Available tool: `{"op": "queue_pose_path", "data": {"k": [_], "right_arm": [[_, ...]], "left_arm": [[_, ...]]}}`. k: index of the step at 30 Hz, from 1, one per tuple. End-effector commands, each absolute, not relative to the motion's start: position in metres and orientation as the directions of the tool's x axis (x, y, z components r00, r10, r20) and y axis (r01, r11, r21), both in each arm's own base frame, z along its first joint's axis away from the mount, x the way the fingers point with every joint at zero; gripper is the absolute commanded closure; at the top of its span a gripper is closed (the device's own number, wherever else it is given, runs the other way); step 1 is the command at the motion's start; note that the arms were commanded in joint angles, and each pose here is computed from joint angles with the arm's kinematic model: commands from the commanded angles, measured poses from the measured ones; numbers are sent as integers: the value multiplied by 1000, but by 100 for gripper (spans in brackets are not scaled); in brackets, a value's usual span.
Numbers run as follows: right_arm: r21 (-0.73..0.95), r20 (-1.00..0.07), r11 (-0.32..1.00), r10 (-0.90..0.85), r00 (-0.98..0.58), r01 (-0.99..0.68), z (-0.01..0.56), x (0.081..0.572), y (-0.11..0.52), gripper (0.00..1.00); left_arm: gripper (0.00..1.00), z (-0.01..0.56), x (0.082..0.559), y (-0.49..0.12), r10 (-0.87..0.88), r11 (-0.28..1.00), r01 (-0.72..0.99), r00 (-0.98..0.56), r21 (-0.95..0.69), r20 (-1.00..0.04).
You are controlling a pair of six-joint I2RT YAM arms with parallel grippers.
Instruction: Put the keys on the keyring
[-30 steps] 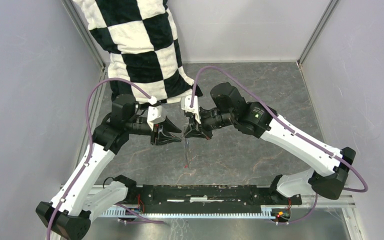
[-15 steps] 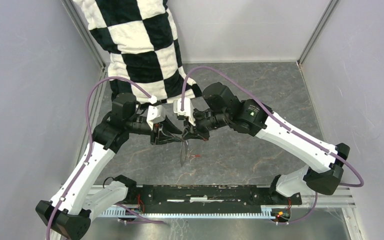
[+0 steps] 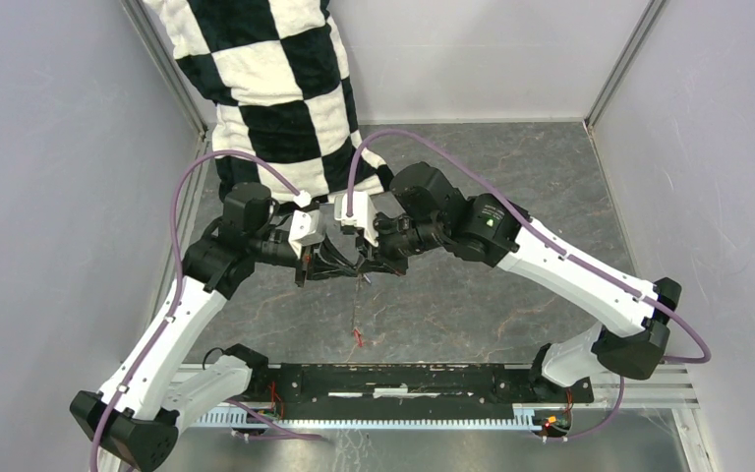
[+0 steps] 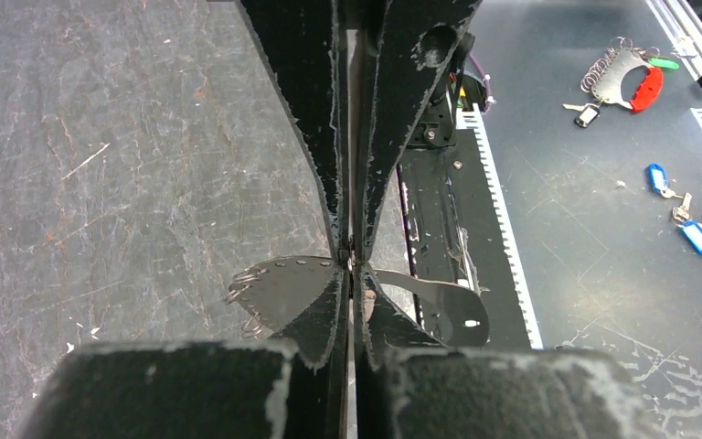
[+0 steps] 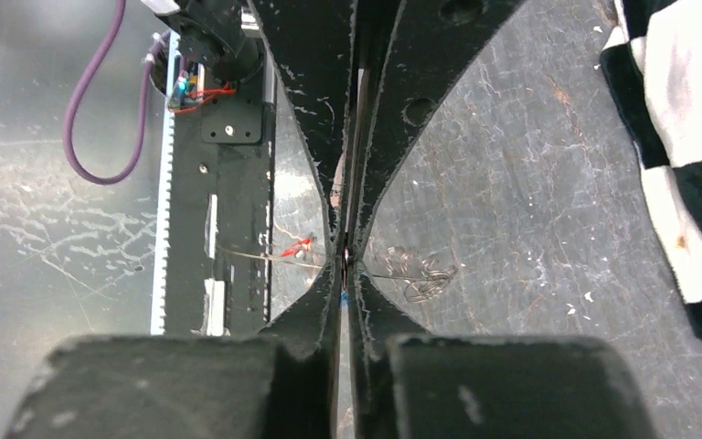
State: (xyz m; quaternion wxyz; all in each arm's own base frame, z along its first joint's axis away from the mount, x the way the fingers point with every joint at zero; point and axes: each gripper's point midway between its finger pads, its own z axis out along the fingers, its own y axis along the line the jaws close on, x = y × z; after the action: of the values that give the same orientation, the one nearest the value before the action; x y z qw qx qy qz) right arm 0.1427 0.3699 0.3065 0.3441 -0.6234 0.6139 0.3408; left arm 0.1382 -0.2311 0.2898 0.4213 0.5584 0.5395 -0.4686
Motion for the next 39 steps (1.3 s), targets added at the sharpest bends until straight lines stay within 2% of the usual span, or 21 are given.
{"op": "queue_pose_path", "data": {"k": [1, 3, 6, 8, 11, 18, 30, 35, 39], "right_arm": [[-60, -949, 14, -309, 53, -998, 372, 139, 376, 84], [-28, -975, 29, -219, 21, -999, 381, 139, 371, 75], [33, -999, 24, -43, -34, -999, 397, 131, 356, 69], [38, -996, 35, 81, -35, -999, 407, 131, 346, 68], [50, -985, 66, 168, -38, -997, 414, 136, 332, 71], [67, -979, 5, 193, -65, -998, 422, 133, 336, 73], [91, -976, -15, 195, -92, -996, 418, 133, 340, 84], [92, -981, -8, 170, -92, -996, 408, 134, 340, 83], [86, -984, 18, 160, -82, -996, 405, 138, 338, 76]], "left_arm": [[98, 305, 133, -233, 169, -114, 993, 38, 19, -985], [98, 311, 136, -237, 141, -88, 995, -23, -35, -990], [98, 330, 139, -243, 47, -58, 993, -101, -103, -994], [98, 347, 139, -245, -36, -42, 993, -112, -111, -993], [98, 371, 140, -247, -123, -28, 994, -106, -103, -987], [98, 395, 140, -250, -164, -44, 997, -64, -58, -984], [98, 404, 132, -248, -175, -58, 998, -2, 8, -985], [98, 408, 130, -248, -181, -59, 998, 1, 12, -983], [98, 409, 128, -247, -181, -67, 998, 5, 17, -983]]}}
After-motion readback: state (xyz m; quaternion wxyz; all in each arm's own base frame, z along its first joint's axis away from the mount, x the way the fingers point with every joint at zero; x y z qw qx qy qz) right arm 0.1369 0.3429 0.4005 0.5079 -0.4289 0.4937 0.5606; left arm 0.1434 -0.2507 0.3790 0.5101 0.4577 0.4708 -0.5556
